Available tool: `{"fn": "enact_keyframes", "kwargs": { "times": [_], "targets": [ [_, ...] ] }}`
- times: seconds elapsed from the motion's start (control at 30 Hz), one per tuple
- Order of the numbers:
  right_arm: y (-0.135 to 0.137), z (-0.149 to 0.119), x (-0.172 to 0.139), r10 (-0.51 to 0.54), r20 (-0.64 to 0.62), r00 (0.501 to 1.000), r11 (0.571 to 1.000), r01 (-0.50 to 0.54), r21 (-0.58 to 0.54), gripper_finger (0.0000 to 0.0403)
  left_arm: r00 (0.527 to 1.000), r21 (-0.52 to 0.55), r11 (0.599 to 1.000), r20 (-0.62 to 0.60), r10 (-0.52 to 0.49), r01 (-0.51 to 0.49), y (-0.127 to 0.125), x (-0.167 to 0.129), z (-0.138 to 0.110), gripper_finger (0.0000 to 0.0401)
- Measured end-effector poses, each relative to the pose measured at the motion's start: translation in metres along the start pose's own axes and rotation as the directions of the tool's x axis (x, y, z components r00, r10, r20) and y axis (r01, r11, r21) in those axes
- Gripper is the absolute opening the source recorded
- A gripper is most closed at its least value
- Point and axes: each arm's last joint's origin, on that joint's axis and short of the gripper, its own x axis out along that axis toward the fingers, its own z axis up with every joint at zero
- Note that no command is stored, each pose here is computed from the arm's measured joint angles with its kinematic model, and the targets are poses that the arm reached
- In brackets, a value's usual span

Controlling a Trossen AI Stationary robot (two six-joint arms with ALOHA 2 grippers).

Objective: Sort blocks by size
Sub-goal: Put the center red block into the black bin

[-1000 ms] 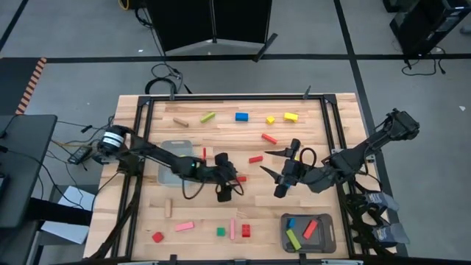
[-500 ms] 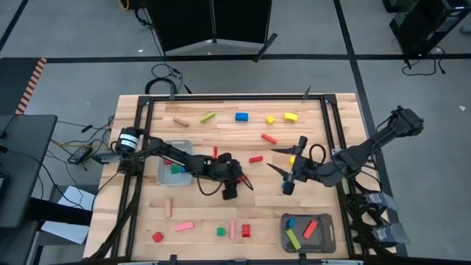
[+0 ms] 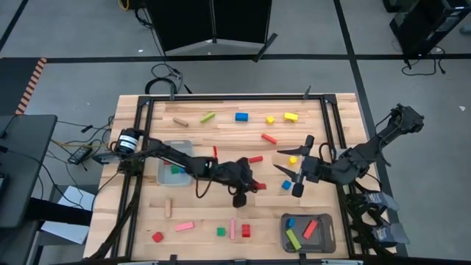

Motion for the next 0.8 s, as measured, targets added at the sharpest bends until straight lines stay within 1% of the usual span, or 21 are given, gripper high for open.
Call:
{"fn": "enact_keyframes", "kwargs": {
  "times": [0.17,0.23,0.4,0.47,0.57,0.7,0.8],
  "targets": [
    [0.001,0.003,-0.002,0.009,0.019,1.0,1.0,-0.009,-0.002,0.0213,0.99,0.076,0.993,0.103,-0.097,0.09,-0.02,0.004,0.036,0.0065],
    [0.002,0.003,-0.003,0.012,0.023,1.0,1.0,-0.012,-0.009,0.0214,0.984,0.098,0.987,0.114,-0.134,0.124,-0.027,0.011,0.044,0.0065],
    [0.004,0.005,-0.005,0.026,0.04,0.999,1.0,-0.025,-0.012,0.0211,0.966,0.129,0.966,0.096,-0.239,0.226,-0.042,0.043,0.052,0.0065],
    [0.006,0.007,-0.008,0.038,0.054,0.998,0.999,-0.037,-0.016,0.0209,0.958,0.139,0.958,0.1,-0.267,0.253,-0.048,0.055,0.056,0.0065],
    [0.009,0.01,-0.012,0.059,0.074,0.996,0.998,-0.057,-0.028,0.0209,0.947,0.164,0.943,0.087,-0.308,0.291,-0.057,0.073,0.057,0.0065],
    [0.011,0.012,-0.019,0.063,0.093,0.994,0.997,-0.06,-0.038,0.0209,0.92,0.18,0.918,0.107,-0.377,0.355,-0.069,0.087,0.065,0.0065],
    [0.012,0.013,-0.022,0.055,0.095,0.994,0.998,-0.051,-0.049,0.0209,0.9,0.17,0.897,0.09,-0.426,0.407,-0.074,0.099,0.064,0.0065]
  ]
}}
